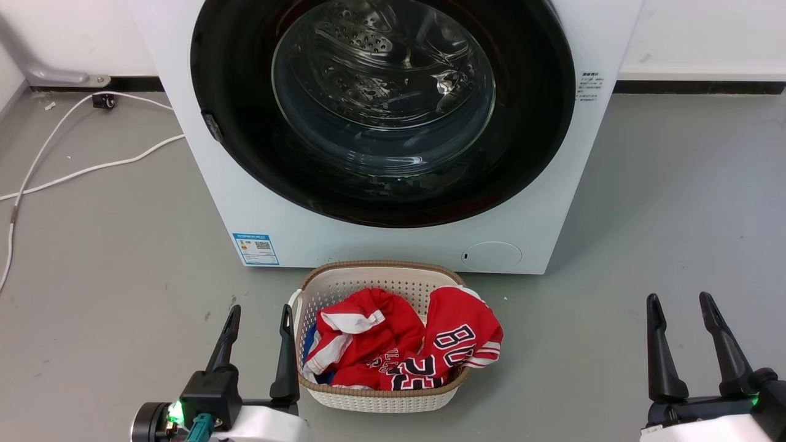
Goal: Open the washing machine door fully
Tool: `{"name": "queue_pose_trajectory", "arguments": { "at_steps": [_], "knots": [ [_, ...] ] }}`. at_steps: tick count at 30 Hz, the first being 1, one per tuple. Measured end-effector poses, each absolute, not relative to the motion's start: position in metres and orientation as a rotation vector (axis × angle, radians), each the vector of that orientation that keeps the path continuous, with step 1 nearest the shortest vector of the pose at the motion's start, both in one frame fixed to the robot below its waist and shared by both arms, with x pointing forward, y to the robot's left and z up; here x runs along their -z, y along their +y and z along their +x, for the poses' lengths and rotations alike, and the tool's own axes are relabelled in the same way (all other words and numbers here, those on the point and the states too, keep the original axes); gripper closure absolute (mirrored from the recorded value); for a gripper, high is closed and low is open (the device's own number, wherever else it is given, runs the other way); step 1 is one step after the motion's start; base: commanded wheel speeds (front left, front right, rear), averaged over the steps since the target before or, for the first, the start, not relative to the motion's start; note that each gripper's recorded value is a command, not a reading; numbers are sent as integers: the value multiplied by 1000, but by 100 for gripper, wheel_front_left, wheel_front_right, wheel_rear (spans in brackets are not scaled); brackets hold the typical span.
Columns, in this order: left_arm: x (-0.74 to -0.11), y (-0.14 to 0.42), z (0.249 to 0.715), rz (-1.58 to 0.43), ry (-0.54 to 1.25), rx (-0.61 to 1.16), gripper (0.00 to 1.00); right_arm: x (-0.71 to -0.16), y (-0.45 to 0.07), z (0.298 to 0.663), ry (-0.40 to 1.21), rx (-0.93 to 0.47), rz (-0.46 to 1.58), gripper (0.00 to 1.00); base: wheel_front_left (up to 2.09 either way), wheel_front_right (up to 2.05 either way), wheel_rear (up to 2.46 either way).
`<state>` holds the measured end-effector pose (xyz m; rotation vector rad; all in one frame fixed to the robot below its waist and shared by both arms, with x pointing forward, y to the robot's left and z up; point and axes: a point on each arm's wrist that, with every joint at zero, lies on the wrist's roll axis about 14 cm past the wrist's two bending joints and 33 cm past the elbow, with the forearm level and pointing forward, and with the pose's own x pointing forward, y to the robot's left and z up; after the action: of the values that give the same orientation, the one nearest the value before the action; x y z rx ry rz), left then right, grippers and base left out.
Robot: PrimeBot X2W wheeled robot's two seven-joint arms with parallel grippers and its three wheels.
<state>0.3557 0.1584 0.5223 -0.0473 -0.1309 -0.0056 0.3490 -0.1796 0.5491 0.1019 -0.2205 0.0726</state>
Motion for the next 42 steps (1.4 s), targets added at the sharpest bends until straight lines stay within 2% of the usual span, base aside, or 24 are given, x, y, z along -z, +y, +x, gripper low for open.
{"name": "queue_pose_trajectory", "arguments": {
  "at_steps": [12, 13, 14, 15, 16, 17, 20, 22, 31, 34, 42],
  "knots": [
    [-522, 159, 355, -62, -129, 2, 0, -546, -179, 348, -211, -74, 106, 0, 0, 0, 0],
    [-522, 159, 355, -62, -128, 2, 0, -546, -179, 349, -211, -74, 106, 15, 0, 0, 0],
    [-522, 159, 355, -62, -128, 1, 0, -546, -178, 349, -210, -75, 106, 49, 0, 0, 0],
    [-522, 159, 355, -61, -128, 1, 0, -546, -178, 349, -210, -76, 106, 62, 0, 0, 0],
    [-522, 159, 355, -61, -128, 1, 0, -546, -178, 348, -209, -77, 107, 95, 0, 0, 0],
    [-522, 159, 355, -61, -129, 1, 0, -546, -177, 348, -209, -78, 107, 100, 0, 0, 0],
    [-522, 159, 354, -61, -128, -1, 0, -545, -174, 348, -207, -88, 113, 100, 0, 0, 0],
    [-522, 159, 354, -61, -128, -1, 0, -544, -174, 348, -205, -84, 186, 100, 0, 0, 0],
    [-521, 159, 354, -66, -127, -4, 0, -524, -201, 347, -195, 68, 905, 100, 0, 0, 0],
    [-521, 159, 354, -68, -125, -5, 0, -511, -196, 347, -160, 93, 1123, 100, 0, 0, 0],
    [-519, 160, 354, -68, -121, -9, 0, -512, -175, 349, -134, 77, 1462, 100, 0, 0, 0]
  ]
}}
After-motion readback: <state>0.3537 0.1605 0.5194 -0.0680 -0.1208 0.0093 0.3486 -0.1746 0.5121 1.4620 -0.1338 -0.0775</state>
